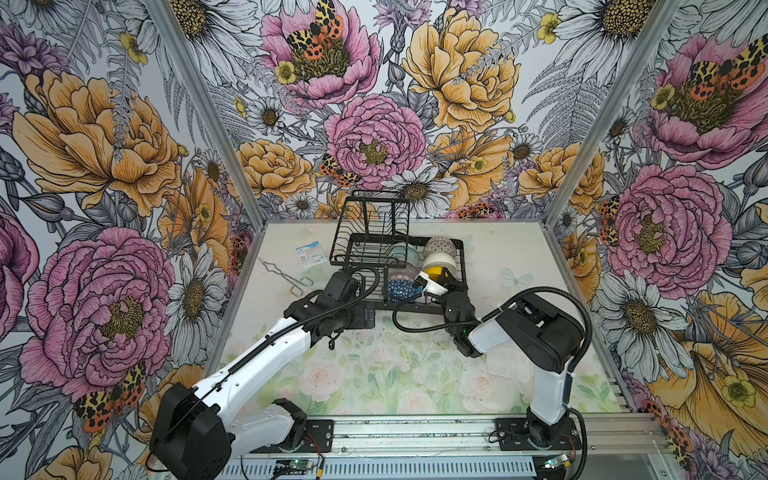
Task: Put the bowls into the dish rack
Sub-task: 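Lower the yellow bowl into the rack slot beside the white bowl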
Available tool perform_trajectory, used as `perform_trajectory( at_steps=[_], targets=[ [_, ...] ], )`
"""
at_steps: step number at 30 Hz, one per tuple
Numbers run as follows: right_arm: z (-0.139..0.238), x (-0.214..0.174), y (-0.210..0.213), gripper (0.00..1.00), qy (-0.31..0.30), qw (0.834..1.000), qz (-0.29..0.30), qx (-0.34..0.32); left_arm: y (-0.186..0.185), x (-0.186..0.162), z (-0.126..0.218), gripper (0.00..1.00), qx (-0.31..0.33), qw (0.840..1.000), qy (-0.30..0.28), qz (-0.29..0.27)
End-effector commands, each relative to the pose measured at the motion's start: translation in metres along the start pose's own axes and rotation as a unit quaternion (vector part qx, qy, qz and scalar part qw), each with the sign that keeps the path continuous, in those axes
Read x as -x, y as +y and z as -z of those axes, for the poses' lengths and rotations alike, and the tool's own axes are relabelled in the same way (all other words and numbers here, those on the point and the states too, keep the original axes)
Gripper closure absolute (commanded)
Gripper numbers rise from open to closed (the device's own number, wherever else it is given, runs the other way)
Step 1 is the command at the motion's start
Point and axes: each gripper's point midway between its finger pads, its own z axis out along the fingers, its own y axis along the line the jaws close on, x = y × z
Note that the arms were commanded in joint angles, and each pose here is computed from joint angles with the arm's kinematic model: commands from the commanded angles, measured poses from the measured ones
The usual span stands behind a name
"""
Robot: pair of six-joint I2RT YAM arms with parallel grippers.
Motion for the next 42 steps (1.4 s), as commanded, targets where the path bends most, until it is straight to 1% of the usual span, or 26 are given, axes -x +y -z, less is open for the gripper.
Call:
perform_trajectory(
  at_steps=[1, 5, 11, 15, 20, 22, 29, 36, 42],
  targets=[
    [-0.004, 0.001, 0.012, 1.00, -0.008, 1.000, 0.019, 0.012, 0.001, 0.001, 0.000, 0.01, -0.001, 1.000, -0.003, -0.004],
    [-0.005, -0.002, 0.005, 1.00, -0.004, 1.000, 0.028, -0.001, 0.001, 0.001, -0.001, 0.01, 0.000, 1.000, -0.002, -0.004],
    [0.003, -0.005, -0.004, 1.00, -0.007, 0.999, 0.034, -0.002, 0.001, 0.001, -0.001, 0.01, 0.000, 1.000, -0.002, -0.005],
    [0.004, -0.012, -0.007, 1.00, 0.010, 0.999, 0.043, -0.009, 0.002, 0.001, -0.001, 0.01, 0.000, 1.000, -0.002, -0.005],
    [-0.004, -0.014, -0.016, 1.00, 0.029, 0.997, 0.043, -0.049, 0.001, 0.000, -0.001, 0.01, 0.000, 1.000, -0.001, -0.005],
    [-0.007, -0.010, -0.016, 1.00, 0.025, 0.997, 0.047, -0.059, 0.001, 0.000, -0.001, 0.01, -0.001, 1.000, -0.002, -0.004],
    [-0.010, -0.001, -0.008, 1.00, 0.001, 0.998, 0.043, -0.047, 0.002, 0.000, 0.001, 0.01, -0.001, 1.000, -0.004, -0.002],
    [0.001, -0.006, 0.002, 1.00, -0.015, 0.999, 0.032, -0.019, 0.002, 0.000, -0.001, 0.01, 0.000, 1.000, -0.001, -0.004],
    [0.009, -0.008, 0.003, 1.00, -0.017, 1.000, 0.024, 0.005, 0.000, 0.001, 0.000, 0.01, -0.002, 1.000, -0.003, -0.005]
  ],
)
